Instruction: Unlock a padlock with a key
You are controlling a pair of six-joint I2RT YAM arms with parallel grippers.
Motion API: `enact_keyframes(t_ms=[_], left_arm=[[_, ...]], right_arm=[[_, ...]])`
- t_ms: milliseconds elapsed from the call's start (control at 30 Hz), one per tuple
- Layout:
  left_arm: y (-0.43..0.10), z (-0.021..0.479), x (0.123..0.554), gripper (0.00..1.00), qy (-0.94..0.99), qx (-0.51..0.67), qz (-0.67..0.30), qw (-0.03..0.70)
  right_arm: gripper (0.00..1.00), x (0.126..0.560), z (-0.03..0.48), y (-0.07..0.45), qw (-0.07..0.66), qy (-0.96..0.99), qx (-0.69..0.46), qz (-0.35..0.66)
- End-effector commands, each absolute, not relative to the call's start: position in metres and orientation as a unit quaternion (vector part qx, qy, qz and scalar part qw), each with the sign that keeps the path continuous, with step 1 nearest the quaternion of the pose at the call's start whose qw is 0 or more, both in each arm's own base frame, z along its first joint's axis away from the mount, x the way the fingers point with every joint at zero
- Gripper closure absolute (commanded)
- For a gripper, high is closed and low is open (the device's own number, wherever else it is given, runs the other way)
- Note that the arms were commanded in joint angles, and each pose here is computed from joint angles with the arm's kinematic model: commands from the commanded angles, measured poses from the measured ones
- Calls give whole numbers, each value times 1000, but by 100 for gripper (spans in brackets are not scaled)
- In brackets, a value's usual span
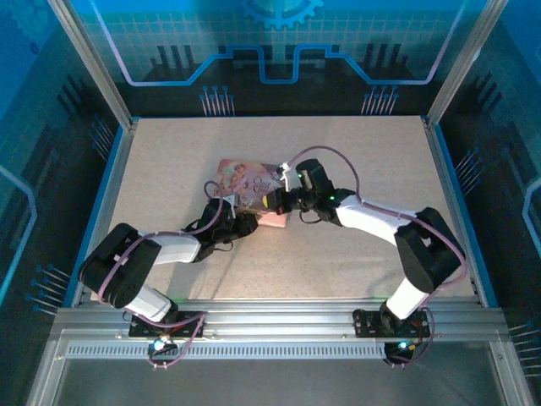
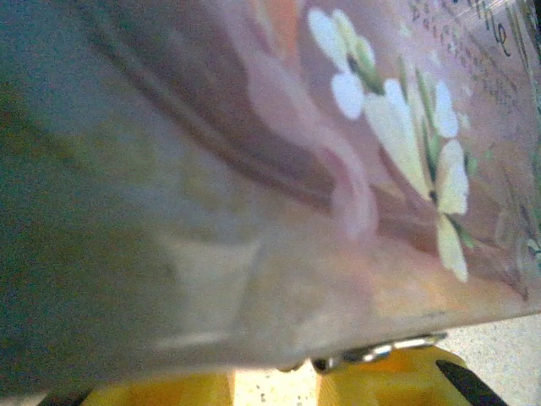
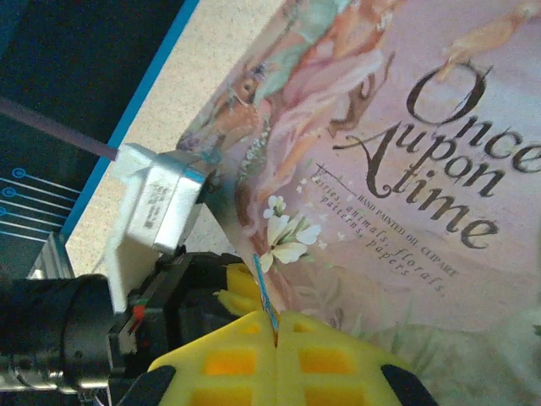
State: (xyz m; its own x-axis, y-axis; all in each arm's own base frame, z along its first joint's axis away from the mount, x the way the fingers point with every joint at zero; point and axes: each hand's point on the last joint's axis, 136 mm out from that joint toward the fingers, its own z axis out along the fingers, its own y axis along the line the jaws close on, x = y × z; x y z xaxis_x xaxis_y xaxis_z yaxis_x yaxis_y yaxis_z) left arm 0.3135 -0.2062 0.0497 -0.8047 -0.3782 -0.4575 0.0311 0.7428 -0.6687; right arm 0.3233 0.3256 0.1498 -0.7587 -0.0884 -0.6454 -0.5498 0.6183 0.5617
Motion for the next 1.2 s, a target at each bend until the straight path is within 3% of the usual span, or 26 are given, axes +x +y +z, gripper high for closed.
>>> enact_keyframes(t_ms=[0,367,1167], left_arm=[[-217,70,308,76,873,-98,-382,286],[-224,90,296,79,873,-124,-408,236],[-237,118,294,82,836,-180,-478,198]], right_arm=[[97,304,144,318,313,847,-231,362],[97,263,104,309,335,831,-330,297],[97,262,98,328,389,794,-386,265]])
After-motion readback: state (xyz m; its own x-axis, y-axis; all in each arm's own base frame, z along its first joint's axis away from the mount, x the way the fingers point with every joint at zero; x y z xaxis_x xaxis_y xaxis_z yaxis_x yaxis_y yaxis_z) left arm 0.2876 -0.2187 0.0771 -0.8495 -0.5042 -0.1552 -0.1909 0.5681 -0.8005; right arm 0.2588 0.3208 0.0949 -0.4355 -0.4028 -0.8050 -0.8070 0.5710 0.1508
